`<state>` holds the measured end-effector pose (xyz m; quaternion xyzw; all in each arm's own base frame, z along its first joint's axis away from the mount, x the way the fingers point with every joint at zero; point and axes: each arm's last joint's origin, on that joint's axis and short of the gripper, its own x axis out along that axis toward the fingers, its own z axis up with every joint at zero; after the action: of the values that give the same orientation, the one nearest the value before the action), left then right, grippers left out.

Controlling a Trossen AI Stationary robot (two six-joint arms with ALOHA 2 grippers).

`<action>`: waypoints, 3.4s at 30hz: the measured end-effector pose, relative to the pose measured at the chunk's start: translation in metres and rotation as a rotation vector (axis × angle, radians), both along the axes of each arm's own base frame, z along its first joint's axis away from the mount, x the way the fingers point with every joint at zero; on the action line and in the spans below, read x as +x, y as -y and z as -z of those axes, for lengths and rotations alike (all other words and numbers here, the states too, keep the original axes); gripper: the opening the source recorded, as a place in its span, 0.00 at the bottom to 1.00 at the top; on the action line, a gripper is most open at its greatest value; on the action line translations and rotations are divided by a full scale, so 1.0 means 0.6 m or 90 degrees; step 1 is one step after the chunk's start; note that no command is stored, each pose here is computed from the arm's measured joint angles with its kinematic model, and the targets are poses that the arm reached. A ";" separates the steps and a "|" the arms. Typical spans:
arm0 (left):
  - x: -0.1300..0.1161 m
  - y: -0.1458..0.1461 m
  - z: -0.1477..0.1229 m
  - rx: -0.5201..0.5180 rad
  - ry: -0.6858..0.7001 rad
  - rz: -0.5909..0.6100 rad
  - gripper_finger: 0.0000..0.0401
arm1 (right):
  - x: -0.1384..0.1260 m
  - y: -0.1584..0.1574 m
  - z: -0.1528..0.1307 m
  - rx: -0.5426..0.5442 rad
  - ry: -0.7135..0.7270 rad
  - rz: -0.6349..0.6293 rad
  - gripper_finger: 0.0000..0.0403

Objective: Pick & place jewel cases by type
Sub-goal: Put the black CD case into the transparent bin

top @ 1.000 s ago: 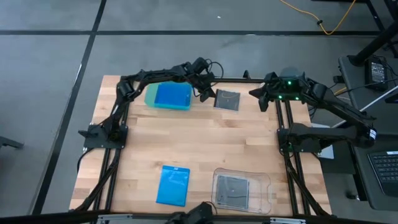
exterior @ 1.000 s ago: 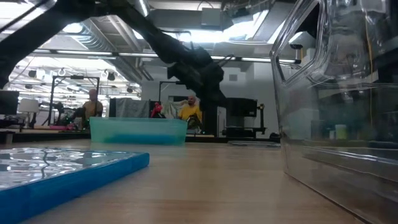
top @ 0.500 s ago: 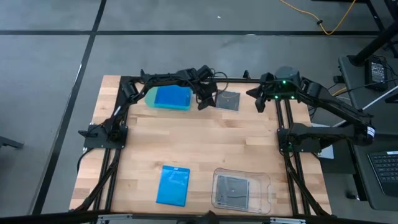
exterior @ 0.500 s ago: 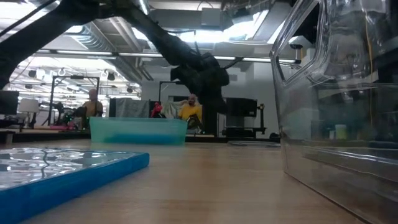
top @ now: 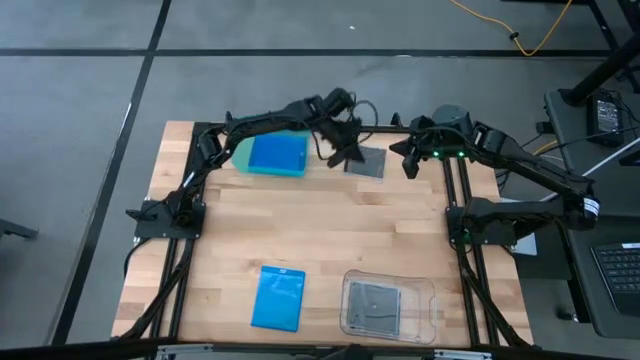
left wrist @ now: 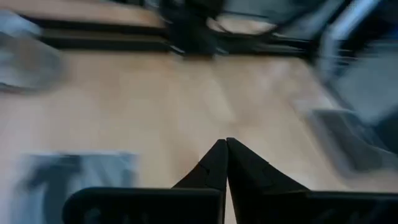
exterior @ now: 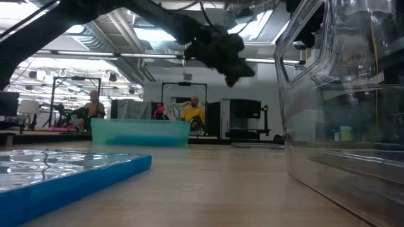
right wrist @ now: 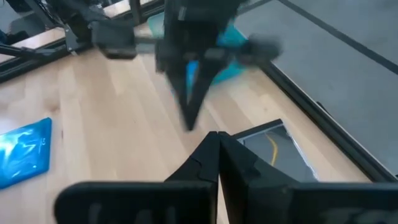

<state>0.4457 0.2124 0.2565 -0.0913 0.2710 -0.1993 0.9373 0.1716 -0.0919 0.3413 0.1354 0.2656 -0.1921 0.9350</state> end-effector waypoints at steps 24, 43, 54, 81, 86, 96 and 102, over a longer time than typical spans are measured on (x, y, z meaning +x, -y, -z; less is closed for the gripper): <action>-0.089 -0.253 0.047 0.591 -0.153 -0.162 0.00 | 0.015 0.011 0.011 0.042 0.003 -0.043 0.05; -0.082 -0.176 -0.048 0.465 -0.152 -0.187 0.00 | 0.031 0.054 0.042 0.063 -0.045 -0.067 0.05; -0.115 0.031 -0.276 0.431 0.028 -0.164 0.00 | 0.004 0.105 0.041 0.051 -0.231 -0.067 0.06; -0.154 0.143 -0.329 0.398 -0.021 -0.189 0.00 | 0.115 0.128 0.277 0.365 -0.390 -0.143 0.03; -0.153 0.144 -0.329 0.410 -0.016 -0.178 0.01 | 0.049 0.114 0.301 0.367 -0.415 -0.046 0.04; -0.149 0.136 -0.339 0.408 0.032 -0.191 0.01 | 0.005 0.176 0.297 0.275 -0.385 0.030 0.03; -0.147 0.138 -0.341 0.391 0.039 -0.203 0.01 | 0.012 0.228 0.308 0.258 -0.401 0.032 0.01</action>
<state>0.3575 0.1299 0.4613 0.1598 0.2727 0.0375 0.9480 0.1786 -0.2286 0.1567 0.2585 0.5696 -0.1910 0.7565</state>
